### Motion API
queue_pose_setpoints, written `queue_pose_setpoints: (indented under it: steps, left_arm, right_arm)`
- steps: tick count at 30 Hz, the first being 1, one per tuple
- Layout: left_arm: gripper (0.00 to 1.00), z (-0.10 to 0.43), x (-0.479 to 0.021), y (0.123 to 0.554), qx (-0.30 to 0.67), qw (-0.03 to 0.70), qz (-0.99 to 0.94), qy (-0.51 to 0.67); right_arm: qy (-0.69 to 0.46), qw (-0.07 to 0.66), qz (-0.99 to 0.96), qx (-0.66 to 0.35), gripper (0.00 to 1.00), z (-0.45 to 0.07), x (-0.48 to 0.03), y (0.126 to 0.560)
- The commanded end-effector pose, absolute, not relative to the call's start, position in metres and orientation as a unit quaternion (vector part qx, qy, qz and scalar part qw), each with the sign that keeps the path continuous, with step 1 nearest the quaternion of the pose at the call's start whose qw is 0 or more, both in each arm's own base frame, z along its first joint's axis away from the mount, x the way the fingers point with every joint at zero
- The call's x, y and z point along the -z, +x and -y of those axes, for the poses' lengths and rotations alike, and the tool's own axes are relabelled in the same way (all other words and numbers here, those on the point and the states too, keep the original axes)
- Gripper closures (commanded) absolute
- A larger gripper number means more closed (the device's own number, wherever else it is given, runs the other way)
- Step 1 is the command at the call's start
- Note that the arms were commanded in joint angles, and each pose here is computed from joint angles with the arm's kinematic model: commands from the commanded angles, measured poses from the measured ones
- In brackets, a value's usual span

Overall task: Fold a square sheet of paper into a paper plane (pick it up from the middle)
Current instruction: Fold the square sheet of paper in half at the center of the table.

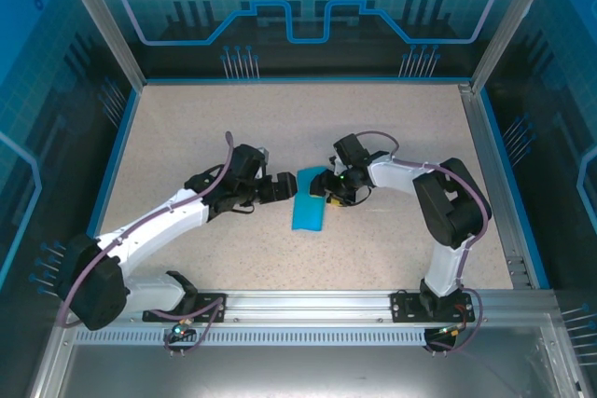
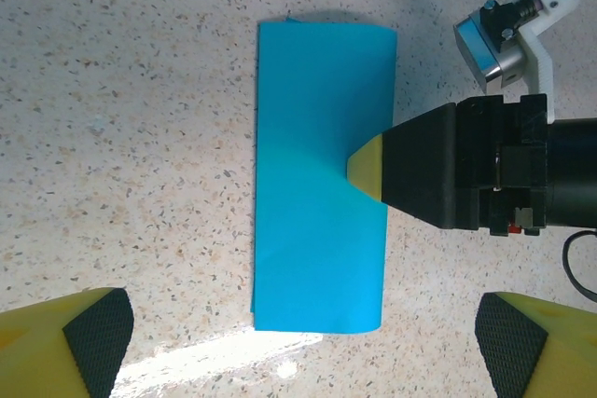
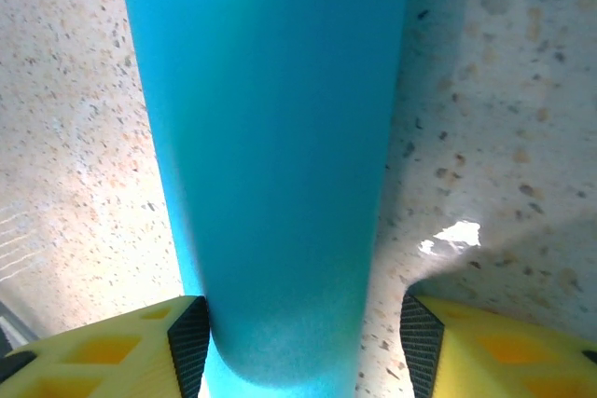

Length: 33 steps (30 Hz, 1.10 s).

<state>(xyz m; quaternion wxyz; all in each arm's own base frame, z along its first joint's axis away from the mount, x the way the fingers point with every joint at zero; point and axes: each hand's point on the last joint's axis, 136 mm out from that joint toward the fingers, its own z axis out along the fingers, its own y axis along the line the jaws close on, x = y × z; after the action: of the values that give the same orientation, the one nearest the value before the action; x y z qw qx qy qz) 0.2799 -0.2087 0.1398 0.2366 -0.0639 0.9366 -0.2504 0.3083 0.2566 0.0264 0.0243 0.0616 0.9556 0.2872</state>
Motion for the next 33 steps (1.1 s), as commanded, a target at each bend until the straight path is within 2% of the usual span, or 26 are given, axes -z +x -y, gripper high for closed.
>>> queue_pose_setpoints:
  steps: [1,12,23,33]
  left_arm:
    - [0.01,0.217,-0.140,0.282,0.268,0.229,-0.934,-0.051]
    - [0.01,0.222,-0.135,0.286,0.269,0.222,-0.936,-0.049]
    - [0.02,0.224,-0.130,0.289,0.267,0.217,-0.937,-0.055]
    - [0.02,0.223,-0.129,0.290,0.261,0.219,-0.939,-0.051]
  right_arm:
    - [0.044,0.025,-0.965,-0.257,0.39,-0.246,-0.032,0.303]
    - [0.086,0.040,-0.953,-0.289,0.35,-0.243,-0.031,0.314]
    - [0.078,0.017,-0.982,-0.172,0.35,-0.222,-0.007,0.300]
    - [0.053,-0.001,-0.986,-0.159,0.37,-0.228,0.002,0.295]
